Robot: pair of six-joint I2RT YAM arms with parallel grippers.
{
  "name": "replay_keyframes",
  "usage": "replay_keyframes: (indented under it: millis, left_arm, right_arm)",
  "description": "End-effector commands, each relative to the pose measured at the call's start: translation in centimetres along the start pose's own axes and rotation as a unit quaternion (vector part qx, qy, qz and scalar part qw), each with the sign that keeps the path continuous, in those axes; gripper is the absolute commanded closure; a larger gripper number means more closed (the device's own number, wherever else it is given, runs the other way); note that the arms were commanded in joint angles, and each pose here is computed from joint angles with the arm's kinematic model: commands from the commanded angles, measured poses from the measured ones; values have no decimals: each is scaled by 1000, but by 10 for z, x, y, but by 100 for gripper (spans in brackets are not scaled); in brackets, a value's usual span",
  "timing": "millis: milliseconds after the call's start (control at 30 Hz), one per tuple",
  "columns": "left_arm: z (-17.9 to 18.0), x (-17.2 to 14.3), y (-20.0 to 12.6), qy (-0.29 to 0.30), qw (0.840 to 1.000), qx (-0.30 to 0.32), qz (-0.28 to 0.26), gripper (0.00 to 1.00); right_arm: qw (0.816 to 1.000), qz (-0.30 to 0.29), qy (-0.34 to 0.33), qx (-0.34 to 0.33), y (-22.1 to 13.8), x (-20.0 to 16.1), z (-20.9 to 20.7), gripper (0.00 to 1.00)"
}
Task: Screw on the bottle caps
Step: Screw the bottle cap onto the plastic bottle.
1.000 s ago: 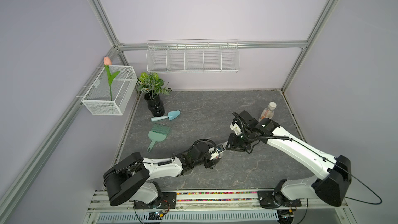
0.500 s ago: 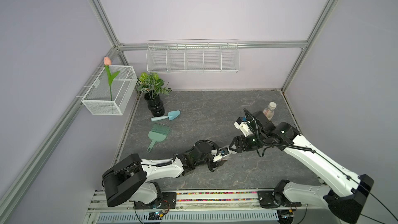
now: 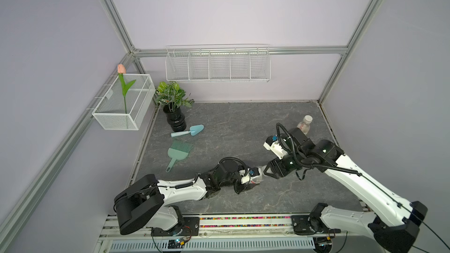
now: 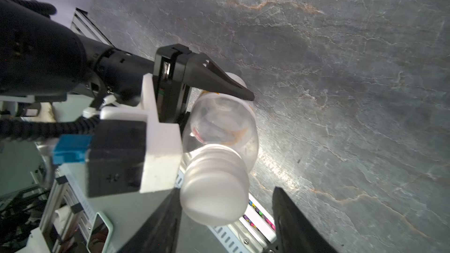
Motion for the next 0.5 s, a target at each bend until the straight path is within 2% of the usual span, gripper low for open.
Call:
replay_keyframes:
  millis: [0, 133, 467]
  left_arm:
    - [8, 17, -2, 11, 1000, 4, -29, 51]
    - [10, 18, -1, 11, 1000, 6, -29, 51]
    - [19, 14, 0, 4, 999, 37, -13, 51]
  right_arm:
    - [1000, -13, 14, 11, -2, 5, 4, 47]
    - [999, -1, 38, 33, 5, 8, 10, 52]
    - [990, 13, 141, -3, 19, 9, -1, 61]
Point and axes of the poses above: each gripper's point midway between its finger pads, its own y axis out along the fingers, its own z axis along the line the jaws close on, x = y × z, the point moved 4 cm from there along -y, back along the fingers, and after that the axes turned 15 degrees about y, right-handed, at the moved point
